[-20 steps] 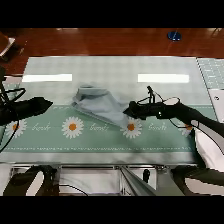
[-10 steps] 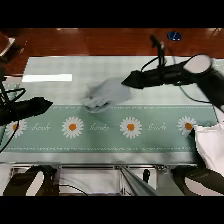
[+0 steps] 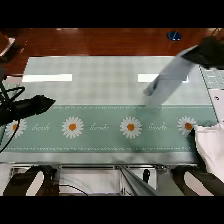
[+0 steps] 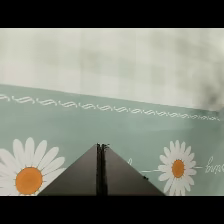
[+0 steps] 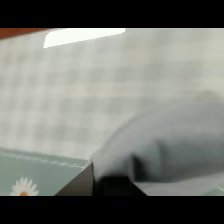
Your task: Fold the shirts.
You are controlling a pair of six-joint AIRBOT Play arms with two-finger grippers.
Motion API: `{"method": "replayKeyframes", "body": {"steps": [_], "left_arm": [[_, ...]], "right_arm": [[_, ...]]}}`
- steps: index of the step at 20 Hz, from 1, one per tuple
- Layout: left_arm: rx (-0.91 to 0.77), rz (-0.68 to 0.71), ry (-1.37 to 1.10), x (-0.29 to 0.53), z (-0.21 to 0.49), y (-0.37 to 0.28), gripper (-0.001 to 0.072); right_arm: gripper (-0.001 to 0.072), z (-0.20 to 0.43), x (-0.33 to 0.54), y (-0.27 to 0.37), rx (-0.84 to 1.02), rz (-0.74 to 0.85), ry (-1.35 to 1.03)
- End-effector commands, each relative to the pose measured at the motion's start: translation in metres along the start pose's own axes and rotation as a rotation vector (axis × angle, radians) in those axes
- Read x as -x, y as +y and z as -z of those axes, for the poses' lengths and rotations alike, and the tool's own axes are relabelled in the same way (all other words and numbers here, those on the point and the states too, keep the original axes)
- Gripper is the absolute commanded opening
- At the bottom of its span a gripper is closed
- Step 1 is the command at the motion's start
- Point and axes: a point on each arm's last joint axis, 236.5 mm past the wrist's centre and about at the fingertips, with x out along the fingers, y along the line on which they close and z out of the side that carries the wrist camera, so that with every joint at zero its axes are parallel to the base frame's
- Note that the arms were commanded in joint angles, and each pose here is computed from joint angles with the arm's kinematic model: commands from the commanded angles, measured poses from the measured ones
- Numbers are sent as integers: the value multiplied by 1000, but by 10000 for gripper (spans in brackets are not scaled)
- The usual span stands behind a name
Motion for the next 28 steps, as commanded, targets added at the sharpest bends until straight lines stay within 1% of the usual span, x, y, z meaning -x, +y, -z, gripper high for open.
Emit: {"method": "replayKeyframes", "body": {"steps": [1,4,7,9,12,15,17,18,19,21,22,24,26,28], "left_arm": [[-27,40,-20,0,-4,-9,25],[-26,36,-46,0,-11,-8,25],[-31,34,-55,0,-13,-8,25],[-60,36,-61,-1,-14,-10,25],[-78,49,-74,-5,-16,-17,25],[-92,62,-63,-10,-13,-23,25],[-94,66,-48,-14,-10,-24,25],[-92,65,-46,-15,-10,-23,25],[-89,63,-44,-16,-10,-23,25],[-84,58,-48,-19,-12,-20,25],[-80,55,-51,-20,-14,-19,25],[-72,49,-46,-25,-14,-16,25],[-61,41,-32,-31,-13,-11,25],[-48,34,-11,-37,-11,-7,25]], "right_arm": [[18,12,57,-64,-184,155,0],[18,41,97,-108,-336,277,47],[18,79,143,-148,-493,476,74],[18,101,175,-165,-551,618,64],[18,120,217,-179,-621,794,-16],[18,151,268,-194,-713,1034,-51],[18,177,311,-193,-790,1243,-78],[18,187,325,-192,-821,1312,-88],[19,193,324,-193,-832,1321,-74],[20,204,301,-203,-834,1261,11],[63,215,294,-207,-853,1258,47],[409,242,280,-214,-909,1263,120],[415,261,269,-220,-937,1255,192],[414,258,271,-229,-928,1273,179]]}}
